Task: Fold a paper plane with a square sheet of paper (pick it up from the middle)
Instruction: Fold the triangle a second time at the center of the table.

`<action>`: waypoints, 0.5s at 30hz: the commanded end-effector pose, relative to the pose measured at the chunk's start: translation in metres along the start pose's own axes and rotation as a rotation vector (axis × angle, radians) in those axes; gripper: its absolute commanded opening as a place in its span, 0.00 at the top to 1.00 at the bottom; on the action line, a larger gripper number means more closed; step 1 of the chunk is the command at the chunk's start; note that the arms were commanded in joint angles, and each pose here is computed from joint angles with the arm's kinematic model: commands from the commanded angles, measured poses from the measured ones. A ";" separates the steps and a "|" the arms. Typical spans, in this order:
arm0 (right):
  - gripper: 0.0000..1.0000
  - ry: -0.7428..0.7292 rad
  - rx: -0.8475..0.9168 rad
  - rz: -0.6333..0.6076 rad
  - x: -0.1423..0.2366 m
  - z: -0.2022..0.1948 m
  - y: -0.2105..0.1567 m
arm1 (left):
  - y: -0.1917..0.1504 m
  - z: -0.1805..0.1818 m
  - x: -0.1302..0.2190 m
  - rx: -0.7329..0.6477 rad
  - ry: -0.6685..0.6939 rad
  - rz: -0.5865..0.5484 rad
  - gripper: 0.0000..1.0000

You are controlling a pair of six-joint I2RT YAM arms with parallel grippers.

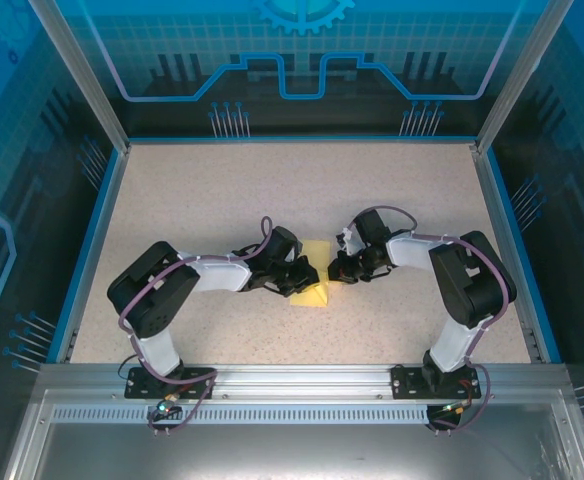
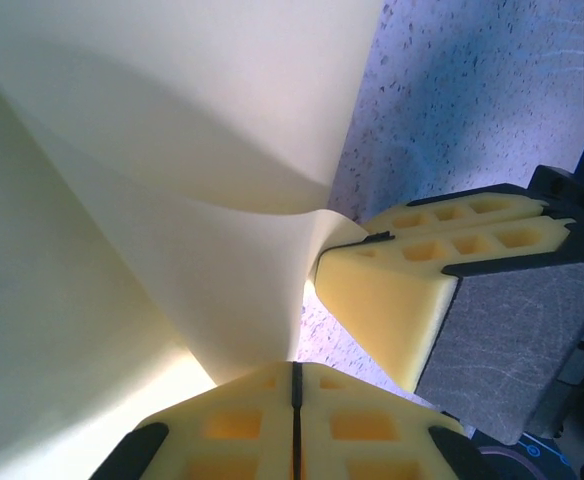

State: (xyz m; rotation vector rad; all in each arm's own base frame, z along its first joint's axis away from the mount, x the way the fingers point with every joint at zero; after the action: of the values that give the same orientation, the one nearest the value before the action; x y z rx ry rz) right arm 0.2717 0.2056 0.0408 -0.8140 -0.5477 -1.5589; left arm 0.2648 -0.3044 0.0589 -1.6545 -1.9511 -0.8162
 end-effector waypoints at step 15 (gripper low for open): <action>0.94 -0.016 0.001 0.023 -0.003 -0.001 -0.001 | 0.001 -0.003 -0.003 -0.023 0.015 0.012 0.94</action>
State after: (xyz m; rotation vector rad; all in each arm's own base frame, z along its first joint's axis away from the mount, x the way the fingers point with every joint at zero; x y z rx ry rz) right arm 0.2723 0.2058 0.0406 -0.8169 -0.5473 -1.5574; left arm 0.2631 -0.3029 0.0571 -1.6575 -1.9356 -0.8282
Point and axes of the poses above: each hand's point on the last joint's axis, 136 mm out from that joint toward the fingers, its own x axis back along the fingers, its own z axis along the line the jaws close on, y = z × x, the point moved 3 cm from there along x, back along the fingers, and after that the axes turned 15 degrees about -x, right-handed, at the moved point
